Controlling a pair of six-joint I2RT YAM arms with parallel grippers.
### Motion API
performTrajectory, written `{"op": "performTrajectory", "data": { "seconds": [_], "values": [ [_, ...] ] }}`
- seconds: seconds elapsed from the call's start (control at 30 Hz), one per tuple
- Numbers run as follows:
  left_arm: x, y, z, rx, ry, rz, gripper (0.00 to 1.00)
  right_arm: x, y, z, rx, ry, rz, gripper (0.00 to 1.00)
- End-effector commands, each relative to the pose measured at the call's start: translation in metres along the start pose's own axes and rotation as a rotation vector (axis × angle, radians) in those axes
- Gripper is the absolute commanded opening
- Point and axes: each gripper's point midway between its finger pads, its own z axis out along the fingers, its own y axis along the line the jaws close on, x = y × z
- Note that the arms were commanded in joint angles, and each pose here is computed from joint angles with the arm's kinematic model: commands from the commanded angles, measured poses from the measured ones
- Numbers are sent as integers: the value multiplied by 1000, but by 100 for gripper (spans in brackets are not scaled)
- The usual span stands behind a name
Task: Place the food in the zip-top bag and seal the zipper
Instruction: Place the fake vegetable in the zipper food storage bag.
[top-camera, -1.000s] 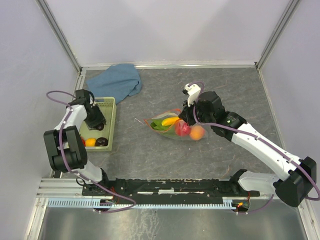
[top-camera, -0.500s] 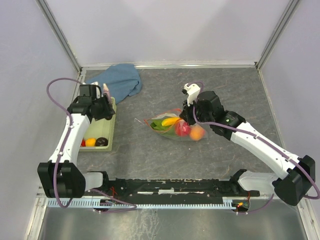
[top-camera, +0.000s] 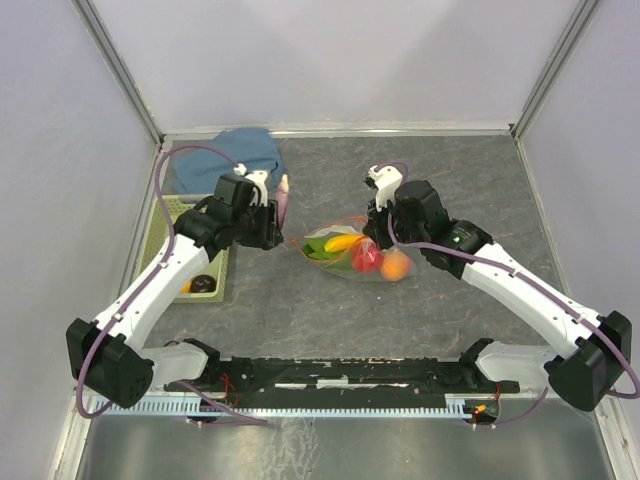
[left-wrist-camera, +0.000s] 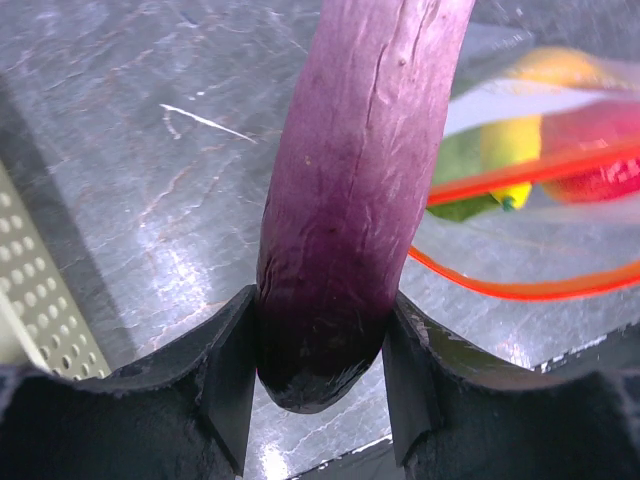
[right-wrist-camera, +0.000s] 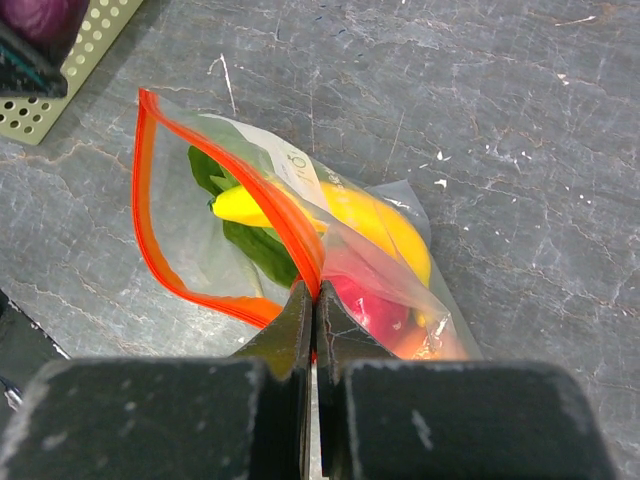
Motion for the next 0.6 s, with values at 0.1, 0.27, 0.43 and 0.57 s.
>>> {"op": "performTrajectory", "data": {
  "seconds": [0.1, 0.27, 0.43, 0.57],
  "values": [
    [3, -47, -8, 132, -18, 262, 24, -37, -7, -17, 54, -95, -22, 2],
    [15, -63, -13, 155, 10, 373, 24, -37, -17, -18, 112, -86, -28, 2],
    [39, -80, -11, 205, 84, 474, 24, -41, -19, -20, 122, -95, -26, 2],
    [52, -88, -4, 203, 142, 527, 24, -42, -17, -21, 114, -101, -25, 2]
  ]
}}
